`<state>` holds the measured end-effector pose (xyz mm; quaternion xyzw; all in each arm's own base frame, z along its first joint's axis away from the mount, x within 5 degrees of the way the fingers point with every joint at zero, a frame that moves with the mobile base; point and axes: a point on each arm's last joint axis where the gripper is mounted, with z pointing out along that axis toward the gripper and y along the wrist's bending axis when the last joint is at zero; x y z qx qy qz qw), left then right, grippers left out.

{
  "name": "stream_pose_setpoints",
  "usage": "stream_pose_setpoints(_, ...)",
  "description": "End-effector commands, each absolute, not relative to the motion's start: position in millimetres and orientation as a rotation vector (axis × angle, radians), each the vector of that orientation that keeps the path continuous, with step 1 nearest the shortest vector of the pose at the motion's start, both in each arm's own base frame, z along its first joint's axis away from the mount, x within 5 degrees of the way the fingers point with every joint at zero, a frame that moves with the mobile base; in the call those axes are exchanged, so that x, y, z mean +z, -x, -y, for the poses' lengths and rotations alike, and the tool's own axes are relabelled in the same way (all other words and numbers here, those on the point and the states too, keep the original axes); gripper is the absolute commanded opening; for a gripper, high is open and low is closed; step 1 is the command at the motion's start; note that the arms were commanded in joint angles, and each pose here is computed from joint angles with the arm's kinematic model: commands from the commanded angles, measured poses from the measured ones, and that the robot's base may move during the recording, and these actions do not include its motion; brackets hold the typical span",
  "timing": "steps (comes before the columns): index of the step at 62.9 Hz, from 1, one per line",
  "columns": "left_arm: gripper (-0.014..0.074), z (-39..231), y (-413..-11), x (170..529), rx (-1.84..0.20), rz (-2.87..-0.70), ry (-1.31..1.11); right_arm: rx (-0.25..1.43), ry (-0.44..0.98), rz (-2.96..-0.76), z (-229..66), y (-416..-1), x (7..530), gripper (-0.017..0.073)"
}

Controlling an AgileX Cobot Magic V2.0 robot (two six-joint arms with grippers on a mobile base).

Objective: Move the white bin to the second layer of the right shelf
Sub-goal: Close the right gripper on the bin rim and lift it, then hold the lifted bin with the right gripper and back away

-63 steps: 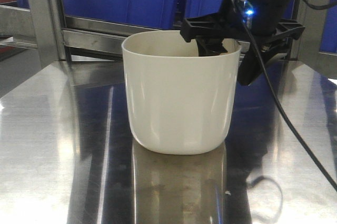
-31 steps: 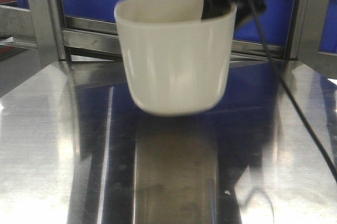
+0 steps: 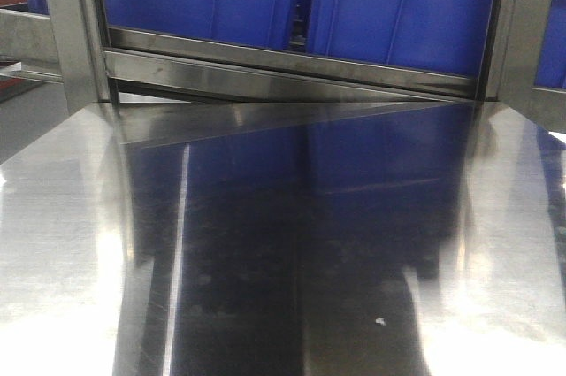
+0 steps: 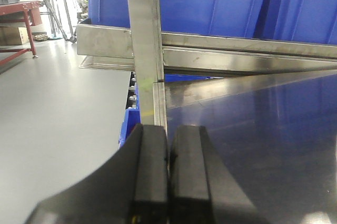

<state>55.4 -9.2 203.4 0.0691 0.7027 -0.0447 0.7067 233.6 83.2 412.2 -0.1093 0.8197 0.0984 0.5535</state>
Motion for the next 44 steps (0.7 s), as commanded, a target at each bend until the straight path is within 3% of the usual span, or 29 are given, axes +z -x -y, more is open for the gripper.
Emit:
stream_pose_setpoints(1, 0.0085, 9, -56, 199, -0.107, -1.501, -0.139, 0.222, 0.205, -1.729, -63, -208, 432, 0.0057)
stream_pose_setpoints(22, 0.0085, 9, -56, 199, -0.107, -1.501, -0.139, 0.169, 0.108, -1.62, -24, -132, 381, 0.0057)
stream_pose_setpoints(44, 0.0085, 9, -56, 199, -0.107, -1.501, -0.139, 0.164, 0.096, -1.575, -18, -108, 368, 0.0057)
